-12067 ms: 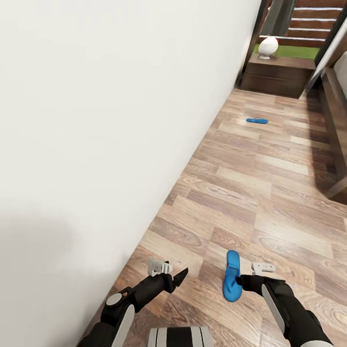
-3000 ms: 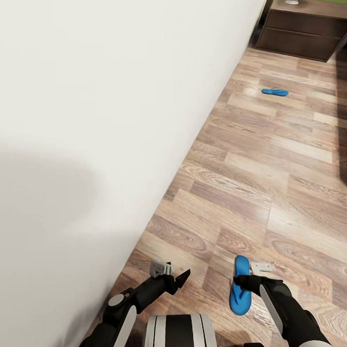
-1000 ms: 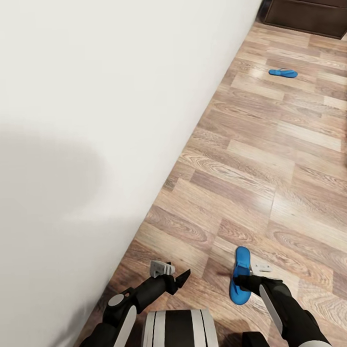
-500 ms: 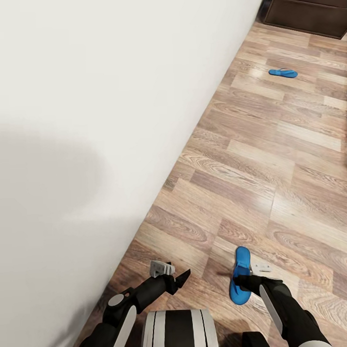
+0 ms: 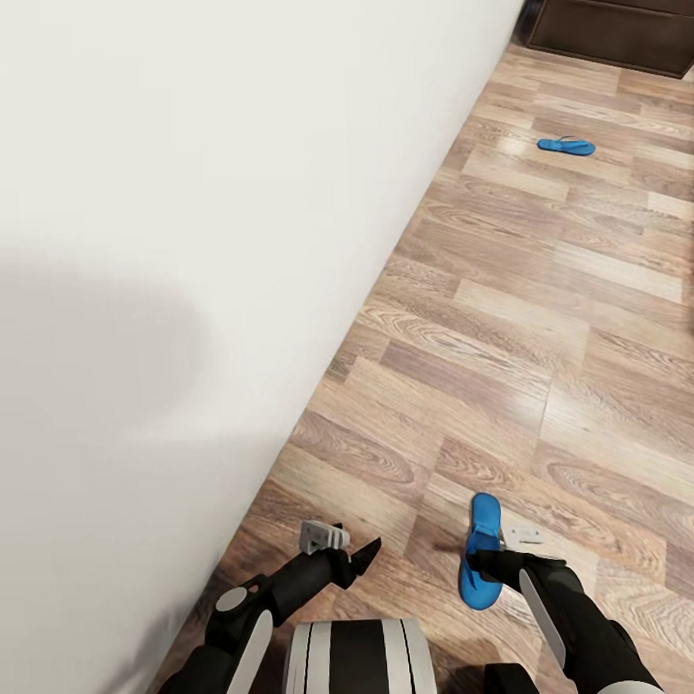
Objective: In the bedroom, move the book from the bed onto either nightstand, and place the two sandals side by side next to the bed.
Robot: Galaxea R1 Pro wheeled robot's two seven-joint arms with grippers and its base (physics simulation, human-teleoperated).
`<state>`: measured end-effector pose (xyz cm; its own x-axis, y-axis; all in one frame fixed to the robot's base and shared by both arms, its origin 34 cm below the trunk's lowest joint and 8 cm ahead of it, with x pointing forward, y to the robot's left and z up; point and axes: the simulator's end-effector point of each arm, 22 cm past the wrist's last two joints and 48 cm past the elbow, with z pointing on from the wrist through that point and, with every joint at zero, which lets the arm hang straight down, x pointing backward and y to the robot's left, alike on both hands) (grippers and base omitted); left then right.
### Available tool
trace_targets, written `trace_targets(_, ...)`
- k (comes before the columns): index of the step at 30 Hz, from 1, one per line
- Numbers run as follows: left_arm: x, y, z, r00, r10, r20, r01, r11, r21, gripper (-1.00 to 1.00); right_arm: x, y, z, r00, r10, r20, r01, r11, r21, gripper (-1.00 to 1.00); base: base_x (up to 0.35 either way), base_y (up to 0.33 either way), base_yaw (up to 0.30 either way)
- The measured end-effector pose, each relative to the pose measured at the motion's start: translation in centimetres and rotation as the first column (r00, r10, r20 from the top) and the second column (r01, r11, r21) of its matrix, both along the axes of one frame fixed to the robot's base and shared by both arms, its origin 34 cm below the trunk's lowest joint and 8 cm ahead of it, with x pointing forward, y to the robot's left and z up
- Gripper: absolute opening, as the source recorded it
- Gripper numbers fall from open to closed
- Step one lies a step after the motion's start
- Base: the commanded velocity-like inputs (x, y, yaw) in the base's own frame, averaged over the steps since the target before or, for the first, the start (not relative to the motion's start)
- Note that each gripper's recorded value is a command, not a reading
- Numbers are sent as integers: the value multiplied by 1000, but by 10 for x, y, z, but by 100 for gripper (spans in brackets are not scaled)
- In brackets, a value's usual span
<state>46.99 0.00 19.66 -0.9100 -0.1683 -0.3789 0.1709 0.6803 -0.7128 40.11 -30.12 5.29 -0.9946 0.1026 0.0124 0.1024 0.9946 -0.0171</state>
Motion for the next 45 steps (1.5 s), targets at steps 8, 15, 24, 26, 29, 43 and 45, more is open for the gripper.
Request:
trace_targets(8,20,0,17,998,12,56,-11,1000,-12,100,0,0,0,1000,-1,0,1,1000,0,100,0,0,0)
trace_targets(15,48,0,46,991,52,120,-45,997,-57,100,0,0,0,1000,-1,0,1,1000,0,100,0,0,0)
trace_targets(24,63,-4,71,985,134,109,-114,978,-177,100,0,0,0,1000,-2,-1,2,1000,0,100,0,0,0)
trace_targets(26,63,-4,71,985,135,107,-115,977,-179,100,-1,0,0,1000,-2,-1,2,1000,0,100,0,0,0)
trace_targets(29,63,-5,71,985,136,106,-115,977,-181,100,-1,0,0,1000,-2,-1,2,1000,0,100,0,0,0)
trace_targets(43,60,-5,69,986,137,99,-118,977,-178,100,-1,0,0,1000,-1,-1,1,1000,0,100,0,0,0)
trace_targets(45,60,-5,69,986,137,99,-118,977,-178,100,-1,0,0,1000,-1,-1,1,1000,0,100,0,0,0)
